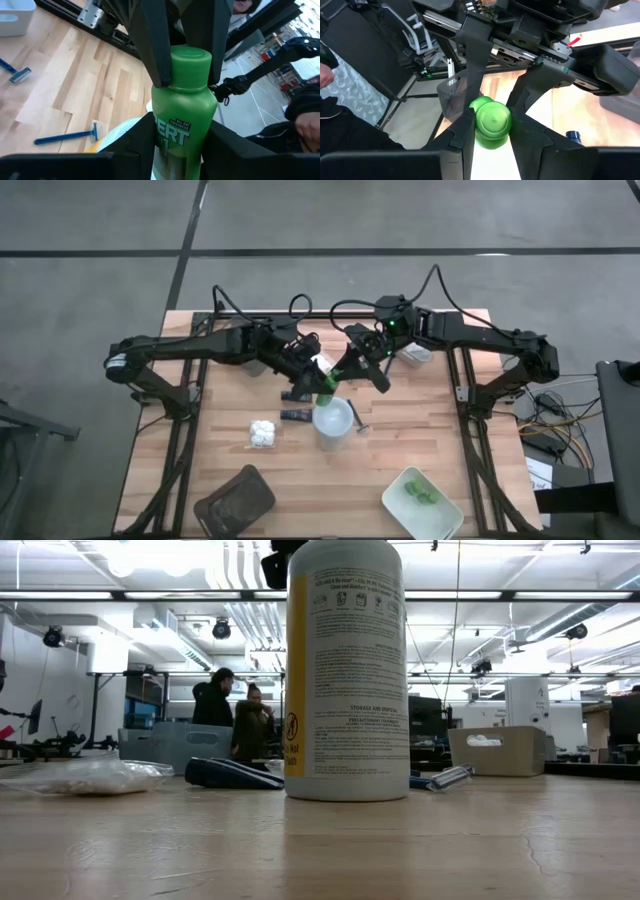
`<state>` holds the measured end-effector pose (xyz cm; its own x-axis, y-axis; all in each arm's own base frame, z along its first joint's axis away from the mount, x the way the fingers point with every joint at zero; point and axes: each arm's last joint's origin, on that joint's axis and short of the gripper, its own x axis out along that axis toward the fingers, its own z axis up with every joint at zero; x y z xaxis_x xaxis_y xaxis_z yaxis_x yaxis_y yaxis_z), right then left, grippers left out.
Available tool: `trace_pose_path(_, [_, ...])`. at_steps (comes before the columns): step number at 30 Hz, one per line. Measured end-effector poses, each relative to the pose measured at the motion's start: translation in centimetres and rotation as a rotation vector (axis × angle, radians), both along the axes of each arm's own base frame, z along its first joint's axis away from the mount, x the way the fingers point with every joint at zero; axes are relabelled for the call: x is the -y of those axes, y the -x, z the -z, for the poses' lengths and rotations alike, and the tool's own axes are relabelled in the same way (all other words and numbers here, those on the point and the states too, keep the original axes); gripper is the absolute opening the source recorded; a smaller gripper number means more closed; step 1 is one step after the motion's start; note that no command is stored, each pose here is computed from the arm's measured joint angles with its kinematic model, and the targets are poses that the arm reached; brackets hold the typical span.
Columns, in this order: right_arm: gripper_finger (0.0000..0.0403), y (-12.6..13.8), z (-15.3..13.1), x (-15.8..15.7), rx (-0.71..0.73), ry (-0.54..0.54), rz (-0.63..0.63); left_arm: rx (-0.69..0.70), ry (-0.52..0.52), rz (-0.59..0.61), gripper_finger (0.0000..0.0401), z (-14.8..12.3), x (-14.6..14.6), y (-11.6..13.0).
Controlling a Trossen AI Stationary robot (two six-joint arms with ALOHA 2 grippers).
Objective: Pick & Place Travel size toiletries
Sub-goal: Put the green shampoo into the white bin
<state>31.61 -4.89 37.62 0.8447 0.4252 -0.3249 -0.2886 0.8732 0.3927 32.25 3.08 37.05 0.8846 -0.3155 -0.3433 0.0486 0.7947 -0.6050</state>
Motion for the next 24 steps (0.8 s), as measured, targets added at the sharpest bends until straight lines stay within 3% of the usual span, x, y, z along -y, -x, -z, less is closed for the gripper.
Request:
trace_pose_path(13, [0.0096, 2.6, -1.2, -0.1, -0.041, -0.003, 0.0, 0.025, -0.011, -0.024, 0.0242, -0.3, -0.2, -0.1])
trace_pose_path(24, [0.0096, 7.8, -2.8, -1.3, -0.123, 0.009, -0.006, 0.038, -0.043, -0.026, 0.025, -0.3, -0.3, -0.1])
